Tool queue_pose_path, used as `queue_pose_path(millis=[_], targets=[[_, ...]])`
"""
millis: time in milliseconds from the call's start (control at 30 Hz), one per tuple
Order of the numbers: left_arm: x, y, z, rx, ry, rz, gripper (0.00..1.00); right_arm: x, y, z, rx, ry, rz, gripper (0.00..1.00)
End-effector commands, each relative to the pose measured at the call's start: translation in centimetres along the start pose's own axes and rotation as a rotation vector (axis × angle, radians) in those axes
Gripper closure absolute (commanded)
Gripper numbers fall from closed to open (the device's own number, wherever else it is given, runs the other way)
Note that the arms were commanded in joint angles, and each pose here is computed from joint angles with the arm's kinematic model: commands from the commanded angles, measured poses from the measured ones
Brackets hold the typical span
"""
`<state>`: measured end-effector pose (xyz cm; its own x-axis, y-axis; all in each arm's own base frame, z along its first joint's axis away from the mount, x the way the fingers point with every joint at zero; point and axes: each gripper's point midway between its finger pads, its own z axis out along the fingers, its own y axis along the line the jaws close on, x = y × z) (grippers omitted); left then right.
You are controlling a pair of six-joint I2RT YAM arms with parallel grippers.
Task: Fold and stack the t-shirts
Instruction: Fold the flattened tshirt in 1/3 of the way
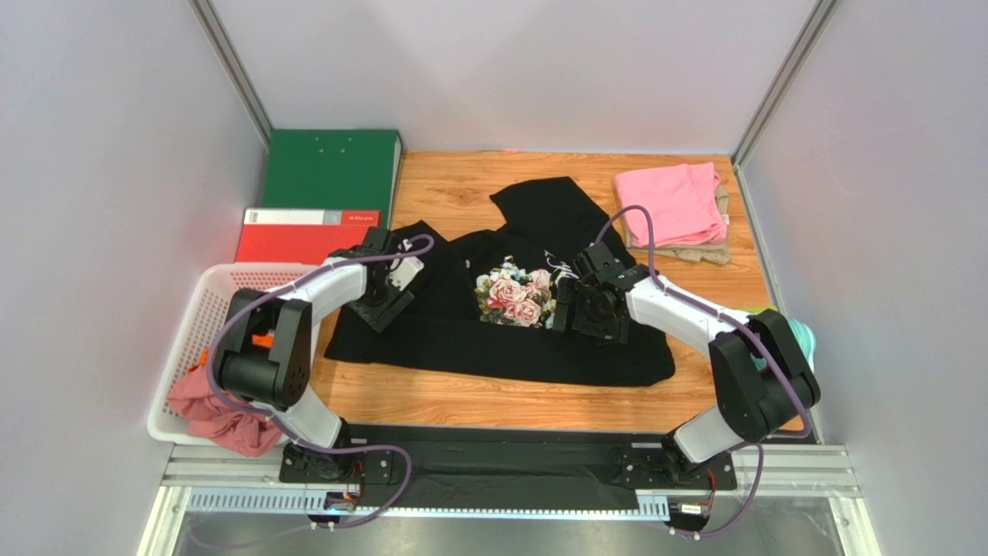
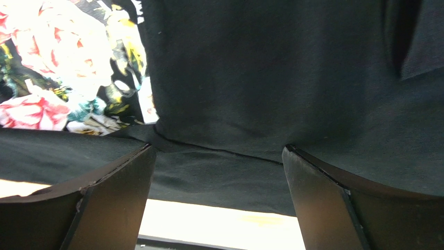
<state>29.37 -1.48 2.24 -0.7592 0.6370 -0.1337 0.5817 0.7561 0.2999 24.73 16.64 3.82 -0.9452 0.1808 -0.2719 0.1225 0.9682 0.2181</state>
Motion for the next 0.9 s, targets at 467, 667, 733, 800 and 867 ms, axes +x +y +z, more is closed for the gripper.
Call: queue_pose_path(millis=[467,667,733,800,867], targets=[[9.7,-7.3,-4.9,0.244,0.069,0.13,0.28,2.0,-2.7,0.2,0.087,0.022,0.019,0.0],[5.8,-3.3,-6.8,0.089,-0.035,0.104,0.28,-3.1,2.4,-5.4,-0.079,-0.109,-0.026,0.0],[3.1,-1.5,-8.6,0.047,-0.096,0.063,0.27,-6.5,3.8,-7.2,-0.079,-0.186,-0.053,0.0],[1.3,-0.5,-9.4,0.031,-0.113,0.039,0.27,-11.9,6.6,-9.8,-0.105,-0.287,-0.093,0.0],[-1.2,1.5,-10.2,-0.019,-0.143,0.007,0.27,-15.7,8.0,-10.9,-0.112,-0.341,-0.103,0.0]])
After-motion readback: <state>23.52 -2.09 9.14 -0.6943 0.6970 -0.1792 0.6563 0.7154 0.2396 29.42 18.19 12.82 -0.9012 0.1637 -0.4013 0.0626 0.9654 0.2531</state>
